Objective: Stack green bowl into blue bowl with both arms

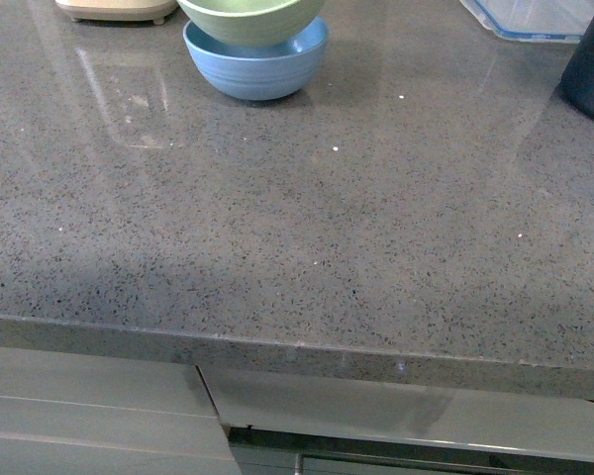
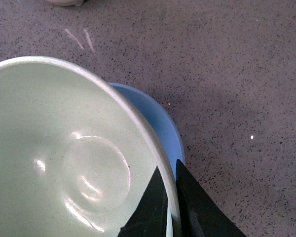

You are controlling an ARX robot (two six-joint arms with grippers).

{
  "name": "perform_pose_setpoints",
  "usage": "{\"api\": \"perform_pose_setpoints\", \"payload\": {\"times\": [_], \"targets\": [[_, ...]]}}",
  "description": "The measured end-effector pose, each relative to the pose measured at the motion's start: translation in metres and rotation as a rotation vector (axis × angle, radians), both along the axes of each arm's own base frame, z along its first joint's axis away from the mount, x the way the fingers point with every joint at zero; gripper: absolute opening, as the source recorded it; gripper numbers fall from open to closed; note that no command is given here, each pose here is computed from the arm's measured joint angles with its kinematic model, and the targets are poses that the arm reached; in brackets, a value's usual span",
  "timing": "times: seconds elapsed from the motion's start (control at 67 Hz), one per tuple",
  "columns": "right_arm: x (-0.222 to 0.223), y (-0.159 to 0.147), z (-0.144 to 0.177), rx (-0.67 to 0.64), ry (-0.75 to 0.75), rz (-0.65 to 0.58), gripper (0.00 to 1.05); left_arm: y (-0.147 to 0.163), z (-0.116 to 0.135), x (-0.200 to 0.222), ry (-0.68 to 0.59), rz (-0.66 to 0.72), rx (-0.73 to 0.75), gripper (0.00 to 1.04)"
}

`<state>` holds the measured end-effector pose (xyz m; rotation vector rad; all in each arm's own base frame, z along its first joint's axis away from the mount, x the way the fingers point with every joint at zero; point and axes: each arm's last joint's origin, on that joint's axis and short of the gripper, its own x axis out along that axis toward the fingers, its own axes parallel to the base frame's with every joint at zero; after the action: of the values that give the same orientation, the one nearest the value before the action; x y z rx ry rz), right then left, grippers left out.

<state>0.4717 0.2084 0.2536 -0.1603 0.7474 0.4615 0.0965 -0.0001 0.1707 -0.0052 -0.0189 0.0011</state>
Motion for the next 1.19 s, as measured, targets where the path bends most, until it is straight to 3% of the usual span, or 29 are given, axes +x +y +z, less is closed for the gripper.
{"api": "perform_pose_setpoints", "payload": {"times": [0.403, 0.642, 0.851, 0.97, 1.194], "targets": [[0.008, 0.004, -0.017, -0.007, 0.024, 0.002, 0.01, 0.0, 0.0, 0.0, 0.0, 0.0, 0.0, 0.98], [0.01, 0.005, -0.011, 0.006, 0.005, 0.013, 0.03, 0.0, 0.0, 0.0, 0.0, 0.0, 0.0, 0.98], [0.011, 0.006, -0.008, 0.027, -0.004, 0.025, 0.34, 0.0, 0.0, 0.0, 0.0, 0.0, 0.0, 0.98], [0.012, 0.002, -0.007, 0.032, -0.008, 0.018, 0.62, 0.0, 0.0, 0.0, 0.0, 0.0, 0.0, 0.98], [0.007, -0.014, 0.005, 0.03, -0.022, -0.013, 0.96, 0.0, 0.0, 0.0, 0.0, 0.0, 0.0, 0.98]]}}
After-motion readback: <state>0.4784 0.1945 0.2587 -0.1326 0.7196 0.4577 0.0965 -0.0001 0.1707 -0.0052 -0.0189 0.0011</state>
